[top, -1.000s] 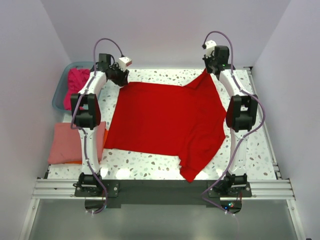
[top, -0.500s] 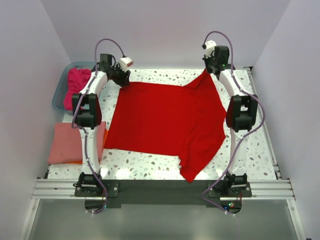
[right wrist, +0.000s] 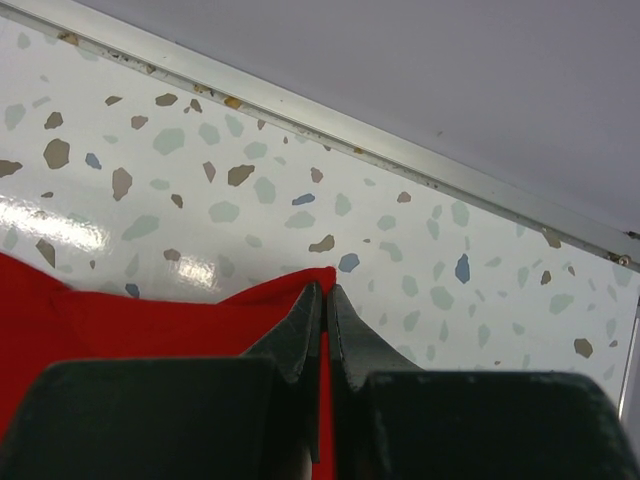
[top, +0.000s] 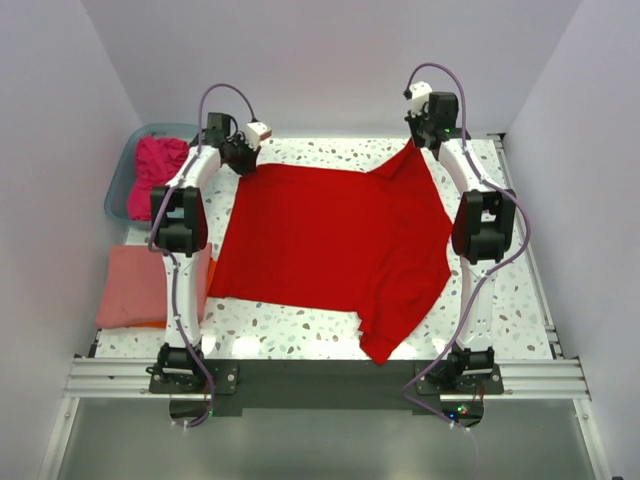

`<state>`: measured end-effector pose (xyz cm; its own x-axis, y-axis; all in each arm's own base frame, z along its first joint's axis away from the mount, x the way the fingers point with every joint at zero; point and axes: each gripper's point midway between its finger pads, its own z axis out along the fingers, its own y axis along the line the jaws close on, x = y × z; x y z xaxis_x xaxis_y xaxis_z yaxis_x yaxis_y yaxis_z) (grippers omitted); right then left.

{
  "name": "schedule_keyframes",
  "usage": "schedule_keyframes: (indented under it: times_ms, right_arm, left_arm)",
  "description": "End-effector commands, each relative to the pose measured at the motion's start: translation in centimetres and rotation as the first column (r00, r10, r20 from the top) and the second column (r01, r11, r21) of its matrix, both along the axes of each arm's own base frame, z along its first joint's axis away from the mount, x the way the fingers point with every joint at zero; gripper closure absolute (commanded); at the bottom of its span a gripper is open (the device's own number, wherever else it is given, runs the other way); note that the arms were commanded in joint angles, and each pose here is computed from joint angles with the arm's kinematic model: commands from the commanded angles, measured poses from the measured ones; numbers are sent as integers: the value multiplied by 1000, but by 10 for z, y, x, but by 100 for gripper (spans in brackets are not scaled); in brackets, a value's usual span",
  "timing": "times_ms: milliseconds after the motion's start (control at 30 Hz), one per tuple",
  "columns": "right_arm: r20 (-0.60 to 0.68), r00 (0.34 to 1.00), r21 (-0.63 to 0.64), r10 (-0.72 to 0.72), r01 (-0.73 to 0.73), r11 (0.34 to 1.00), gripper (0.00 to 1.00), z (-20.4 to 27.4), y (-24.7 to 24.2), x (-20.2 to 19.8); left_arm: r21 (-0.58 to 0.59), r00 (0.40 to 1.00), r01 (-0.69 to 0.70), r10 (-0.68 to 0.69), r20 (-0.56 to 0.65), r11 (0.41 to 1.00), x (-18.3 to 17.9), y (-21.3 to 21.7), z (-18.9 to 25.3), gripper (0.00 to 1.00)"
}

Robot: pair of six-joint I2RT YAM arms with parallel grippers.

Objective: Fold and stack the t-shirts
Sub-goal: Fold the tshirt

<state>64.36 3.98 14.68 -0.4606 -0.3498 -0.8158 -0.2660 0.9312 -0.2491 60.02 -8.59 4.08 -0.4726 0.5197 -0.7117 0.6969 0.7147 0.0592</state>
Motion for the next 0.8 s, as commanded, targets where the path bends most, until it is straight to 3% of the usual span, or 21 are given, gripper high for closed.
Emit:
schedule_keyframes:
  times_ms: [0, 167, 333, 767]
  right_arm:
    - [61, 998, -15, -8, 9, 1000, 100, 31, -6, 3]
    - [63, 998, -7, -13, 13, 1000, 100, 37, -6, 1]
    - [55, 998, 7, -18, 18, 1000, 100, 46, -5, -8]
    - [-33, 996, 114, -88, 91, 989, 100, 76, -3, -73]
  left_arm:
    - [17, 990, -18, 16, 137, 1000, 26, 8, 41, 93]
    - [12, 979, -41, 38, 199, 999, 35, 13, 57, 100]
    - [10, 971, -37, 33, 238, 999, 40, 22, 65, 100]
    - [24, 925, 26, -33, 378, 999, 33, 42, 83, 100]
